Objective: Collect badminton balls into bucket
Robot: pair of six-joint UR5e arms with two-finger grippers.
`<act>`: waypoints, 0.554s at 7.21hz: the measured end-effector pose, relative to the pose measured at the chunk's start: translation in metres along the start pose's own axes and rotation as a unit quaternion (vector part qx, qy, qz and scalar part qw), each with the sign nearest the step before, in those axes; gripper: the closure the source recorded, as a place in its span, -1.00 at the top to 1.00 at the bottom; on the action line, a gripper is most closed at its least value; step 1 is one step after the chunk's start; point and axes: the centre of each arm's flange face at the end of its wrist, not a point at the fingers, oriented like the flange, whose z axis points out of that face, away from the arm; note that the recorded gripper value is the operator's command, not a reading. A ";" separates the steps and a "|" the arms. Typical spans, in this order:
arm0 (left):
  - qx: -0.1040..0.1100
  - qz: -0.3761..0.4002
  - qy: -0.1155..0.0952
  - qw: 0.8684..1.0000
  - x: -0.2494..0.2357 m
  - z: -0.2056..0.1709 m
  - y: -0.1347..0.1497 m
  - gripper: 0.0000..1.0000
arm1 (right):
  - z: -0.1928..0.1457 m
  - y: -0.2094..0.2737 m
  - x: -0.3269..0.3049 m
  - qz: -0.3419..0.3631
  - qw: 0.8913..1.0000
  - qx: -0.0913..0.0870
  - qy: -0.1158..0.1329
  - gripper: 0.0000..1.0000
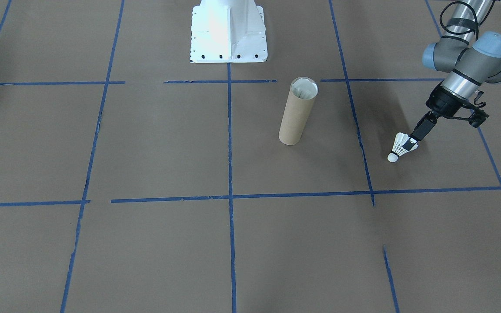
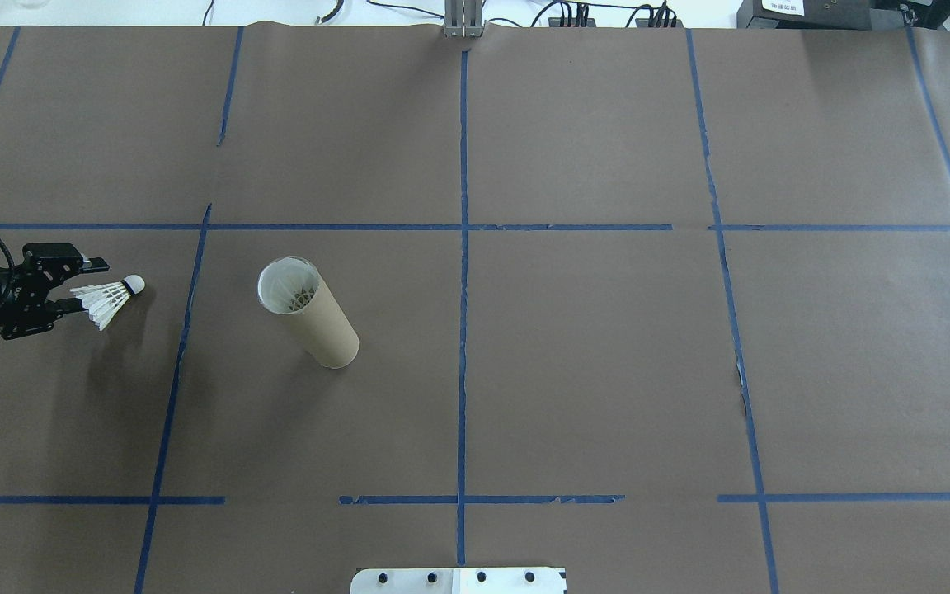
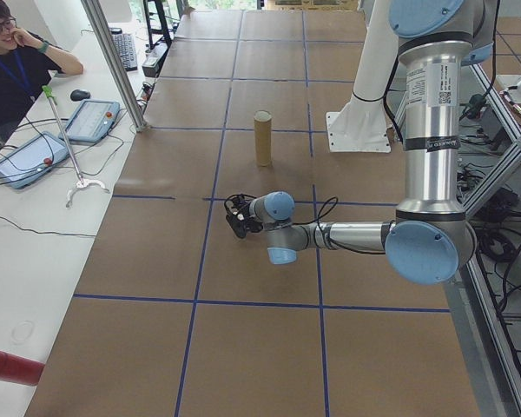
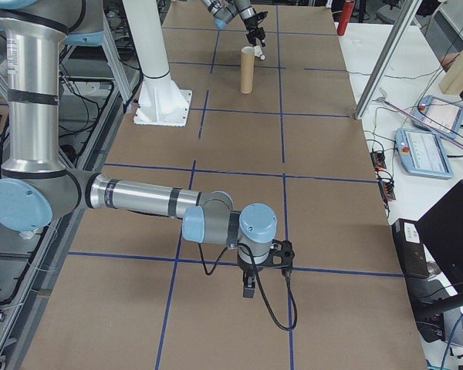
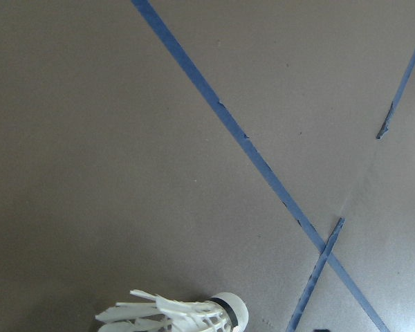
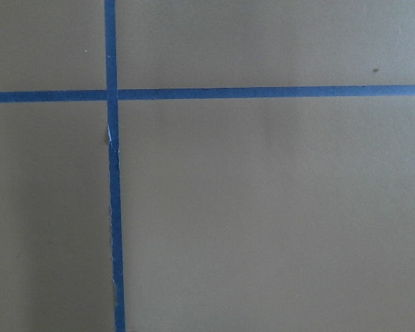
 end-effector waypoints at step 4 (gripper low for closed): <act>-0.018 0.009 0.004 1.000 0.009 -0.004 0.008 -1.00 | 0.000 0.000 0.000 0.000 1.000 0.000 0.000 1.00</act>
